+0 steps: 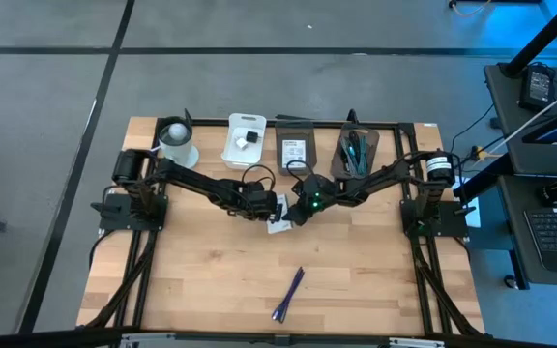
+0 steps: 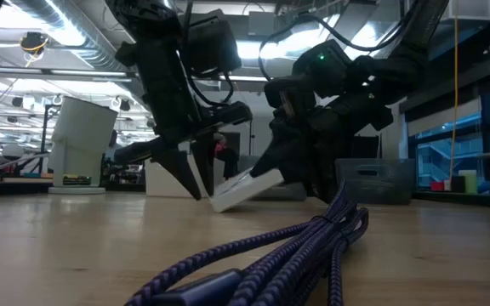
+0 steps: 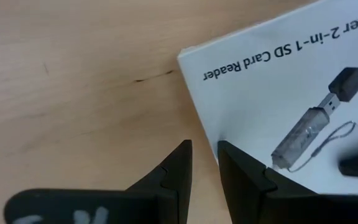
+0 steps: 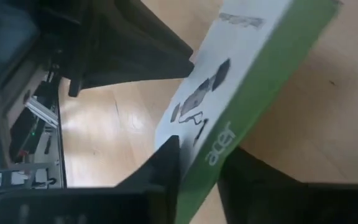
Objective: Pick and place items into bin
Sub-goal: Put the white card reader box into the left black bin
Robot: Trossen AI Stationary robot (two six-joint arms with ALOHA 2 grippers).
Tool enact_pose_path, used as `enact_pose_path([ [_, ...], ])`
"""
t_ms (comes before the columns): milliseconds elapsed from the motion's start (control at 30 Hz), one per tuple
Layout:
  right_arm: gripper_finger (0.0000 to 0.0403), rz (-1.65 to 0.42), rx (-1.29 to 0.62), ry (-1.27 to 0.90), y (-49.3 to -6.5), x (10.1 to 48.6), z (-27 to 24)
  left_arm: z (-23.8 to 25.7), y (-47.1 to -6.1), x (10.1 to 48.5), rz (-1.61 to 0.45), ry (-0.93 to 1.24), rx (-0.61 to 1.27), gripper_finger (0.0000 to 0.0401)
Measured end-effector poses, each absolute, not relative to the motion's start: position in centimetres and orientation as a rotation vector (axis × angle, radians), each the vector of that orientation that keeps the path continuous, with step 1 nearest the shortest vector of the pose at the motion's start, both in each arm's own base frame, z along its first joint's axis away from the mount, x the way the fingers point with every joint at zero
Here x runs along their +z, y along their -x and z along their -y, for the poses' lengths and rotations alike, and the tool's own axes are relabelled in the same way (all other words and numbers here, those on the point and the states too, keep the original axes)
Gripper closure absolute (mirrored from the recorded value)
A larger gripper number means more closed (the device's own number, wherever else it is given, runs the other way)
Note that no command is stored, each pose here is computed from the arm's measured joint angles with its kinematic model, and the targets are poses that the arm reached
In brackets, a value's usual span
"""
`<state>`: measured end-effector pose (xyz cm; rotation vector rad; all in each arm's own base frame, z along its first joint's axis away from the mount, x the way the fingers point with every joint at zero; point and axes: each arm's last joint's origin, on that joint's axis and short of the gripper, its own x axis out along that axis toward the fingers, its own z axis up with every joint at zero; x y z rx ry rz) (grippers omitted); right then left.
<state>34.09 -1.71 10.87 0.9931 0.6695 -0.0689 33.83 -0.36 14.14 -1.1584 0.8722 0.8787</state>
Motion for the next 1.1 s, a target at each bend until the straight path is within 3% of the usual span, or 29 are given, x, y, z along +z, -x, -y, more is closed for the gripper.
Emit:
enact_pose_path([
  [100,0.0351,-0.676,-0.059,-1.003,-34.1,10.9,1.7,0.3,-33.8,14.5,-0.885,1.121,0.845,0.0326],
  [300,0.0355,-0.666,-0.031,-1.022,-34.0,11.4,2.4,-0.7,-33.3,16.3,-0.887,1.036,0.751,0.0313],
  [667,0.0362,-0.461,-0.031,-1.030,-33.2,17.3,3.1,-3.1,-28.8,25.6,-0.725,0.680,0.566,0.0313],
  [933,0.0361,-0.256,-0.135,-1.075,-31.4,21.9,7.9,-3.2,-23.7,30.4,-0.641,0.315,0.629,0.0338],
  [1100,0.0361,-0.286,-0.256,-1.028,-31.3,24.7,11.9,-3.2,-21.4,30.0,-0.609,0.256,0.604,0.0342],
])
